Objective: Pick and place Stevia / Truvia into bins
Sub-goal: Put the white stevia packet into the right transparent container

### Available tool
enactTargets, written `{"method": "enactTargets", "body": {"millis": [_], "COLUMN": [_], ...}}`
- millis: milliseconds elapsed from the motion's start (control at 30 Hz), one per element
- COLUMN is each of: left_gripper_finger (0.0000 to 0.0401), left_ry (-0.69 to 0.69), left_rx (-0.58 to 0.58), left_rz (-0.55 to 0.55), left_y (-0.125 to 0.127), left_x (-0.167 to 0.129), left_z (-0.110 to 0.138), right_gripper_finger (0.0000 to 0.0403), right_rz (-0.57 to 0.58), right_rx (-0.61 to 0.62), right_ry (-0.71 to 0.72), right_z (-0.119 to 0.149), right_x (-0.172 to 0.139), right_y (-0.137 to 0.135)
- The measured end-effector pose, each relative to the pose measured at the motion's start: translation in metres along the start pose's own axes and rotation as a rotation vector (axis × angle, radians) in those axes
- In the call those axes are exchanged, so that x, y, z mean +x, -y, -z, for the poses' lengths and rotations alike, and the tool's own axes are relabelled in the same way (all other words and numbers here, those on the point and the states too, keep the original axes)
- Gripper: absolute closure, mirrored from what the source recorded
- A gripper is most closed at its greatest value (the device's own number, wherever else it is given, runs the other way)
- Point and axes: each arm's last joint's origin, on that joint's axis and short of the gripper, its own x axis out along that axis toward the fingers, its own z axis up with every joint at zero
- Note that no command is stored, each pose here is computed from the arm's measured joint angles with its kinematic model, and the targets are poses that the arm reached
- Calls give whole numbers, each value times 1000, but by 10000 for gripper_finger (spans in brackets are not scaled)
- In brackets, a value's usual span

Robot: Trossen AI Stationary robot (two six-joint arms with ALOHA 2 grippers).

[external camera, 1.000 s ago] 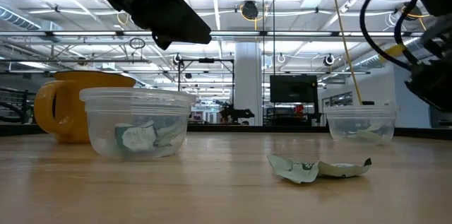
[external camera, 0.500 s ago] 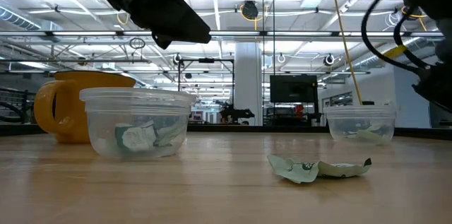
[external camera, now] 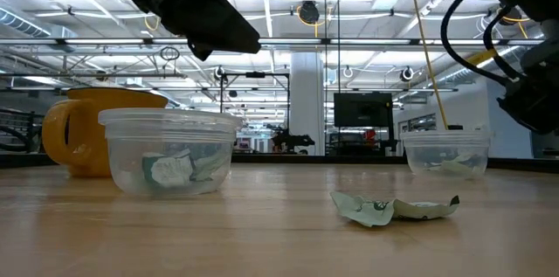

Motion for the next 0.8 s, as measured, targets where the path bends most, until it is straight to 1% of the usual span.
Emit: {"method": "enactTargets", "body": {"millis": [200, 500, 600, 800], "left_gripper_finger": [302, 302, 302, 302], "left_ry": [-8, -8, -8, -8], "left_rx": [1, 0, 0, 20], "left_rz": [-2, -2, -1, -1], "left_y": [0, 0, 0, 0], "left_x": [0, 0, 0, 0], "left_z": [1, 1, 1, 1], "right_gripper_finger": [339, 339, 339, 344], "right_rz": [-21, 56, 45, 21], "right_rx": [-11, 1, -40, -54], "right_ry": [17, 42, 71, 101], "right_z": [1, 9, 8, 8], "right_x": [1, 15, 17, 18], "right_y": [-2, 3, 1, 0]}}
